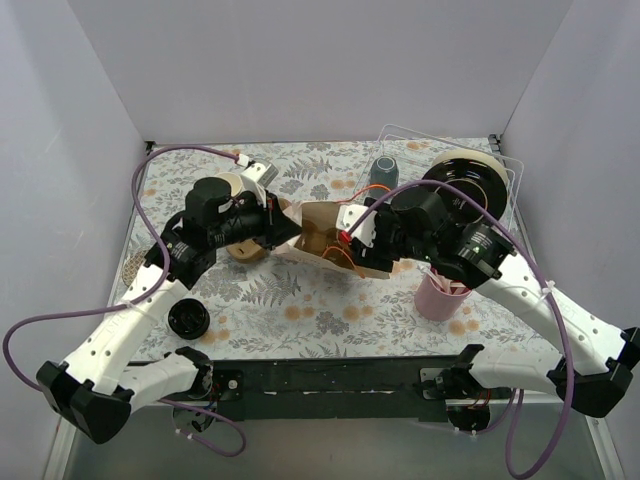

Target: Pack the takeout coffee

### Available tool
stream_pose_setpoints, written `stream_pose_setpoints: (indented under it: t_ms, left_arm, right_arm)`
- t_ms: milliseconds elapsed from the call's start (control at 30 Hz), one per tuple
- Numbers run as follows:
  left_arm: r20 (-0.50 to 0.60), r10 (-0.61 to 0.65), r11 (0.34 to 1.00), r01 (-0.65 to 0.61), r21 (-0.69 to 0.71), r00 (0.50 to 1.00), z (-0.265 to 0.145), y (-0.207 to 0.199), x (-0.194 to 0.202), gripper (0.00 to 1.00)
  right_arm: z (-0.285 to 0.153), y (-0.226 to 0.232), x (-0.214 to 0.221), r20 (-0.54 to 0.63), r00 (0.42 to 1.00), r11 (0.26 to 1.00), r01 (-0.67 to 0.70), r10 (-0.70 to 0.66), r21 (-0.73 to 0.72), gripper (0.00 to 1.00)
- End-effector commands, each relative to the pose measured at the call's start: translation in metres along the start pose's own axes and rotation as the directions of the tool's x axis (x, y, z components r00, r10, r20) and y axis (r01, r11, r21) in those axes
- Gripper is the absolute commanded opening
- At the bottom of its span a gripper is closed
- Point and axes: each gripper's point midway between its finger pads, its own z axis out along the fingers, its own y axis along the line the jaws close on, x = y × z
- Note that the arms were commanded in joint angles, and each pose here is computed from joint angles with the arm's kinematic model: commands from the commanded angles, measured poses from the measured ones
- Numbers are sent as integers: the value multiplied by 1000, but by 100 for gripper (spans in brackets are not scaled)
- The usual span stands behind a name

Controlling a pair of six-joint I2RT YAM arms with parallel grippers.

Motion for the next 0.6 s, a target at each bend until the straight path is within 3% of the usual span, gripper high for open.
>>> stream_pose_setpoints:
  t_ms: [0,167,333,467,567]
  left_arm:
    - [56,7,999,-9,43,998,-4,-16,-20,0]
    - [21,-39,999,39,5,999,5,-24,-8,0]
    - [43,-109,994,110,-20,993,6,-26,-20,0]
    - [71,-42,999,43,-17,997,3,-28,-21,0]
    - [46,26,1000,-25,-15,999,6,-23,-4,0]
  right_arm:
    - [-14,-10,-25,128,985,993,113,-118,46,46]
    - [-16,-11,-23,120,978,983,157,-168,94,44]
    - [-26,-17,-30,135,970,974,182,-200,133,45]
    - [-23,3,-4,61,973,974,221,-224,41,48]
    - [-23,15,1,83,965,969,248,-247,2,48]
